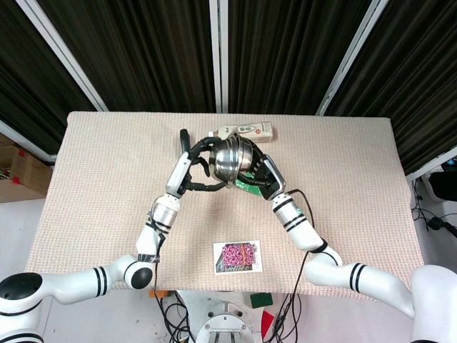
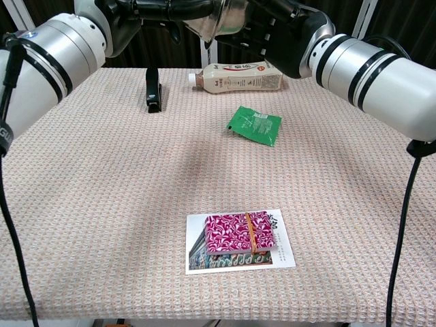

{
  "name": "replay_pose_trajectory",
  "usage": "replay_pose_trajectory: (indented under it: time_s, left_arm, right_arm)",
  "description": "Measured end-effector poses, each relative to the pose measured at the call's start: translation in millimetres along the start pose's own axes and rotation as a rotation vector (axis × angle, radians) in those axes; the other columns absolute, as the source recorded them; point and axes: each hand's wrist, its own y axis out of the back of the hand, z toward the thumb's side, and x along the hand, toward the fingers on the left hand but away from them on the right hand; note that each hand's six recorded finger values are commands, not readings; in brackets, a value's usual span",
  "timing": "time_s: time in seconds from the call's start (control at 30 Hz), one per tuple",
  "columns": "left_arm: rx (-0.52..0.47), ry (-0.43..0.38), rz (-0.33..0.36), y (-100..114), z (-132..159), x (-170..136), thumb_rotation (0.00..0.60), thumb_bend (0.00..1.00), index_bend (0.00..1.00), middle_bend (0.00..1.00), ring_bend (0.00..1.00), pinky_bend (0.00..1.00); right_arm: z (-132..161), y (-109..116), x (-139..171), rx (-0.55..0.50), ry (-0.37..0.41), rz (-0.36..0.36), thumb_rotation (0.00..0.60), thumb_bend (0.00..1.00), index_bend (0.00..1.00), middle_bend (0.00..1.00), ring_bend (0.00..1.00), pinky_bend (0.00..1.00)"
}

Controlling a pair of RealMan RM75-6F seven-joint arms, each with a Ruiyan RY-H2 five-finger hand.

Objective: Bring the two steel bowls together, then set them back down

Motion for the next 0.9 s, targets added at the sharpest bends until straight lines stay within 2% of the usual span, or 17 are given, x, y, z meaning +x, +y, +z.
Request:
replay_pose_trajectory:
  time_s: [0.3, 0.63, 0.9]
  left_arm:
    - [-0.008, 0.004, 0.066, 30, -2, -4, 0.600, 0.19, 0.60, 0.58, 0.51, 0.64]
    - [-0.003, 0.002, 0.008, 11, -2, -2, 0.600, 0.20, 0.60, 0.58, 0.52, 0.64]
    - [-0.009, -0.014, 0.048, 34, 1, -8, 0.600, 0.20, 0.61, 0.59, 0.53, 0.65]
  right_arm:
    - [14, 20, 11, -0.004, 0.042, -0.041, 0.600, 0.16, 0.68, 0.53, 0.44, 0.32]
    - [1, -4, 2, -0.008, 0.004, 0.018, 0.600, 0.17, 0.68, 0.53, 0.44, 0.32]
    - [14, 25, 18, -0.017, 0.050, -0.052, 0.600, 0.18, 0.68, 0.53, 0.44, 0.32]
